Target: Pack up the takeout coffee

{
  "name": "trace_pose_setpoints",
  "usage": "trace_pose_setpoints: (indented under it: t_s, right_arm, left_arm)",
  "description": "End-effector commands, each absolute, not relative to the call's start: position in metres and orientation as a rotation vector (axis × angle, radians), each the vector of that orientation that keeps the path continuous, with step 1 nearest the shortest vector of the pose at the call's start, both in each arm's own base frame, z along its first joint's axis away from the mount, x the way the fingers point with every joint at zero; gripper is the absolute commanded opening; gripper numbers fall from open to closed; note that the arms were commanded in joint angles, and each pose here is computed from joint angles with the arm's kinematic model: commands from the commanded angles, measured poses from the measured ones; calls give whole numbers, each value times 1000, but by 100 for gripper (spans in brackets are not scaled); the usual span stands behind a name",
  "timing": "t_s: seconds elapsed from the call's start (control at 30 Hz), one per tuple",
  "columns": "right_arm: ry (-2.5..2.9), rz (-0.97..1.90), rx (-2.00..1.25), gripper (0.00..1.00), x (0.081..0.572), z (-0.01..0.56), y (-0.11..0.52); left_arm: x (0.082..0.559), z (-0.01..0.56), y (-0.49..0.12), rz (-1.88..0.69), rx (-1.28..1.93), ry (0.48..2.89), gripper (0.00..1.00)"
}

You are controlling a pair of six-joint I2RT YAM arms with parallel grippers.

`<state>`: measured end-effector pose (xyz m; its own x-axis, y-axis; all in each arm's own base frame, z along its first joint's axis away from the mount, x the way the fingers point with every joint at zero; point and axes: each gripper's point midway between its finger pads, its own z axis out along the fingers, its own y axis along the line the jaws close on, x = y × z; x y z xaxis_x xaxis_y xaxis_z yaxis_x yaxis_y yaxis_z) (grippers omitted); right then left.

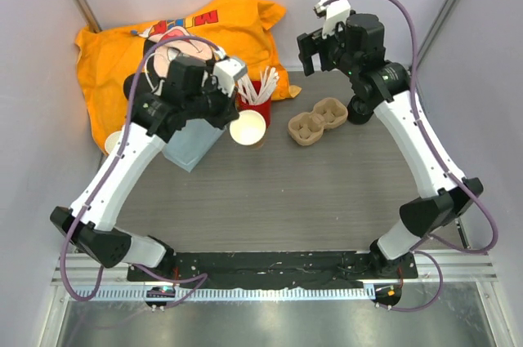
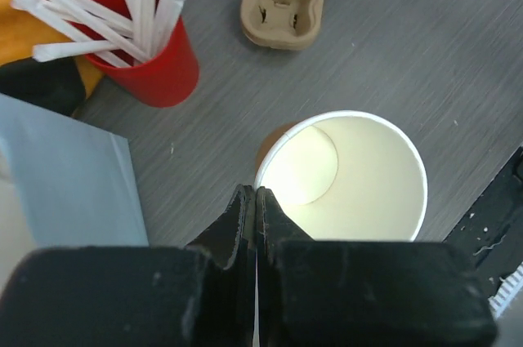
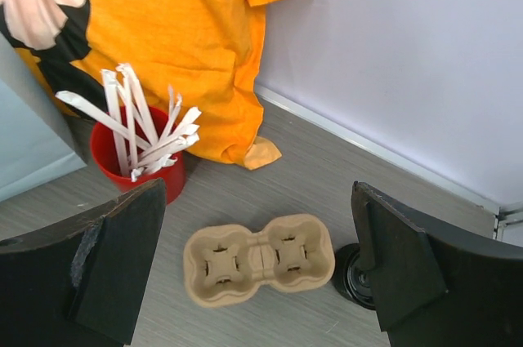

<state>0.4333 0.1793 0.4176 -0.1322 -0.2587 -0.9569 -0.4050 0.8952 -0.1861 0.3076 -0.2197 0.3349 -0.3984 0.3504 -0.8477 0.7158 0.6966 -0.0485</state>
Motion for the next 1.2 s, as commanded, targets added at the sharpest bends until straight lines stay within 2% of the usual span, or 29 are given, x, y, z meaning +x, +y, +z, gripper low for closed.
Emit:
trace_pose_setpoints:
  t_s: [0.0, 0.2, 0.43, 0.7, 1.17]
  right_arm:
    - [1716, 108, -501, 100, 464, 404, 184]
    - [1750, 219, -568, 98, 484, 369, 215]
    - [1766, 430, -634, 94, 483, 346, 251]
    - [1819, 534, -651, 90, 477, 318, 265]
    - [1822, 533, -640, 90, 472, 317, 262]
  left_arm:
    - [309, 310, -235, -509, 893, 1961, 0]
    - [314, 241, -264, -558, 948, 2030, 0]
    - [316, 179, -283, -563, 987, 2100, 0]
    - [305, 155, -289, -567, 1014, 2107, 0]
    - [287, 119, -303, -635, 1060, 2187, 0]
